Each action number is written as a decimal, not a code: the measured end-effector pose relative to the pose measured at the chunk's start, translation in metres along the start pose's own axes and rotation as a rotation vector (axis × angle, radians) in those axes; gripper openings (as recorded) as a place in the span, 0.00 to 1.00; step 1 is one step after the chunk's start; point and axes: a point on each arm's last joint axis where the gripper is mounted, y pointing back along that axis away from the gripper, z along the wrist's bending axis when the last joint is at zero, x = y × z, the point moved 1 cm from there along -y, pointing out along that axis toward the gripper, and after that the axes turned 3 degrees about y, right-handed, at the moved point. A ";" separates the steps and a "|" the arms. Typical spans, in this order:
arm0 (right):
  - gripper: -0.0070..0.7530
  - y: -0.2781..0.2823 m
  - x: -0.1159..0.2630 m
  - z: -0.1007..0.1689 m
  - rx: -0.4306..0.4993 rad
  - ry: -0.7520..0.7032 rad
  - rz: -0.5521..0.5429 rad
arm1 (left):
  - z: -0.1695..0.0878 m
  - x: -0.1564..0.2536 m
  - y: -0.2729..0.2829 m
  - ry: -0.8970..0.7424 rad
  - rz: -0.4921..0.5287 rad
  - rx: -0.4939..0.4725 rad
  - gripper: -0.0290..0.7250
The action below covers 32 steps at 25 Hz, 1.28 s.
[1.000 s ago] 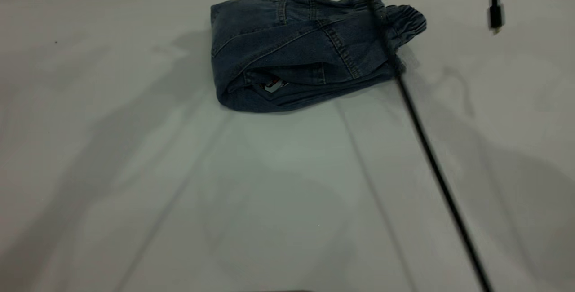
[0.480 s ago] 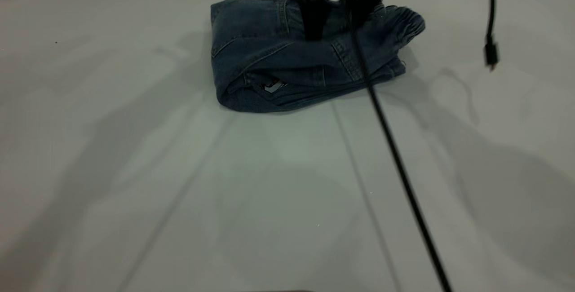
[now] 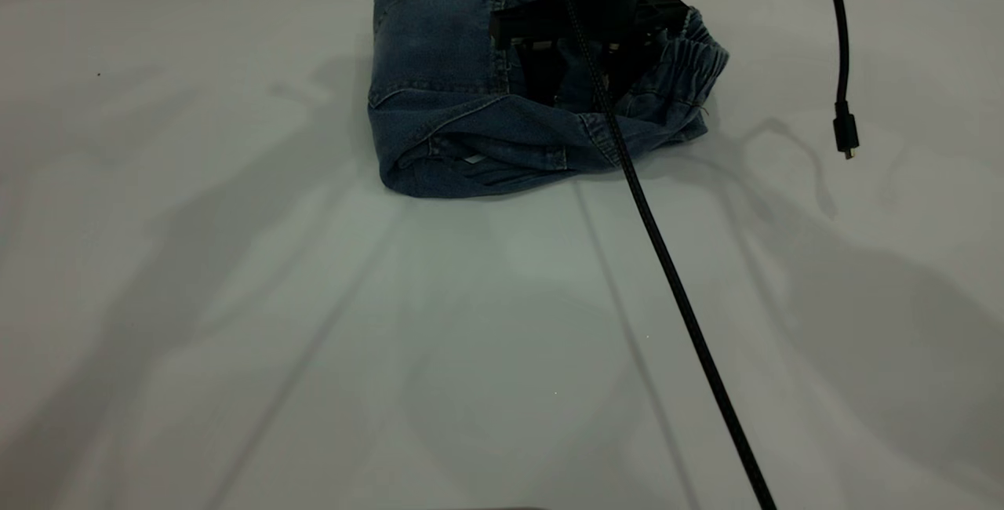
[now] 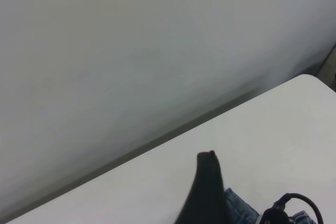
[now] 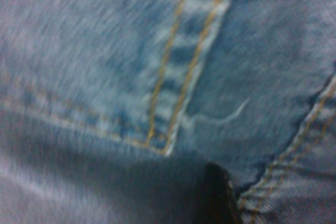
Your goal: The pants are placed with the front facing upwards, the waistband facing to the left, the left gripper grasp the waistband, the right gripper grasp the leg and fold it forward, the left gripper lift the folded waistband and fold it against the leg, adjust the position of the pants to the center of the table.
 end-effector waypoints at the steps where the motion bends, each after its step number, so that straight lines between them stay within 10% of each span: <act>1: 0.57 0.000 0.000 -0.001 0.008 -0.041 -0.003 | 0.000 0.000 0.000 0.000 0.000 0.000 0.75; 14: 0.56 0.004 -0.002 -0.020 0.042 -0.461 -0.019 | 0.000 0.000 0.000 0.000 0.000 0.000 0.75; 32: 0.56 0.237 0.014 0.022 0.043 -0.073 -0.434 | -0.024 -0.027 0.039 -0.123 -0.010 0.136 0.75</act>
